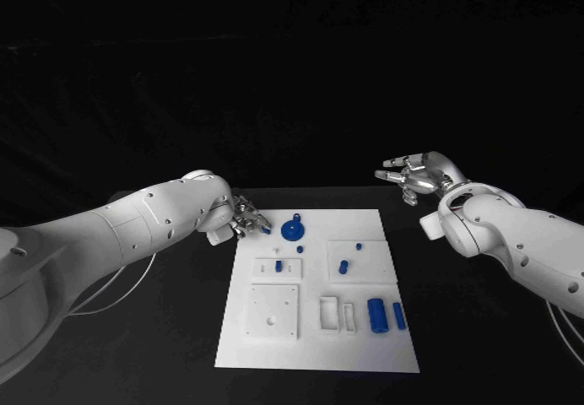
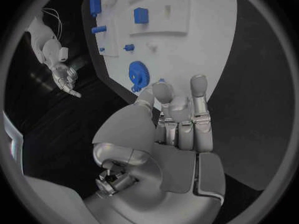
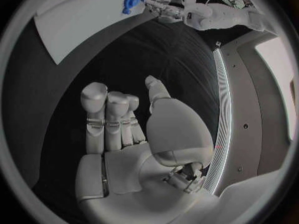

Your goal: Assemble the parts on the task board

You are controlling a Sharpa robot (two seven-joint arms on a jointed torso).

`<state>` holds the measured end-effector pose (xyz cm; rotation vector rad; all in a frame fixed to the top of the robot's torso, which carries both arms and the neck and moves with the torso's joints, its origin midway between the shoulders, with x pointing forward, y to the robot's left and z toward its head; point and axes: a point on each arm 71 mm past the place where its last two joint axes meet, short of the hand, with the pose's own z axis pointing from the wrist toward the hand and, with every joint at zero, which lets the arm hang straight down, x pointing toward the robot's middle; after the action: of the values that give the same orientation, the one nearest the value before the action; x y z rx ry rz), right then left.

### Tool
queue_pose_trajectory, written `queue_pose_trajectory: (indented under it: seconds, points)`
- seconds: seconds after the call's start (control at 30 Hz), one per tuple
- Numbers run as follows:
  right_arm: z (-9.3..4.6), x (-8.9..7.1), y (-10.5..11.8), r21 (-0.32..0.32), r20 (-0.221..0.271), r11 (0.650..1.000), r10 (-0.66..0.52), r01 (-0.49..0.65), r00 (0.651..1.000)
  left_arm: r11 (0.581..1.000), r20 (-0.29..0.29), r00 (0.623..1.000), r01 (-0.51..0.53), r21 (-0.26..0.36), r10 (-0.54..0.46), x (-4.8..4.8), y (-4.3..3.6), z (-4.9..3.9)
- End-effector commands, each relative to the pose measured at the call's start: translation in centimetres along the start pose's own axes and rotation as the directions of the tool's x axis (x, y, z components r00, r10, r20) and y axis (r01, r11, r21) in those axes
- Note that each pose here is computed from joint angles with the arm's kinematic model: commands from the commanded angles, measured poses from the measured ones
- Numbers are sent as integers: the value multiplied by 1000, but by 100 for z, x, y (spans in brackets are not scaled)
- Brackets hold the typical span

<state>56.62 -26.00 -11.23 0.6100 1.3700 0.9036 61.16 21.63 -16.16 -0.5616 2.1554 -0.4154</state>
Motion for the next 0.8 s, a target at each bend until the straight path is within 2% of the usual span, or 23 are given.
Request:
queue_pose_trajectory:
  seconds: [0.03, 0.33, 0.6, 0.8]
  points:
    - [0, 2, 5, -6, -6, 1000, -1, 1, 1000, 999, 30, 999, 41, 22, -41, -2, -9, -23]
    - [-9, -45, -31, 3, 1, 1000, -3, 3, 1000, 994, 101, 990, 93, 58, -99, 43, 73, -212]
    - [-12, -66, -59, 11, 4, 1000, -4, 4, 1000, 994, 86, 992, 83, 67, -88, 192, 132, -403]
    - [-16, -74, -80, 16, 5, 1000, -4, 4, 1000, 997, 85, 996, 26, 73, -32, 293, 143, -500]
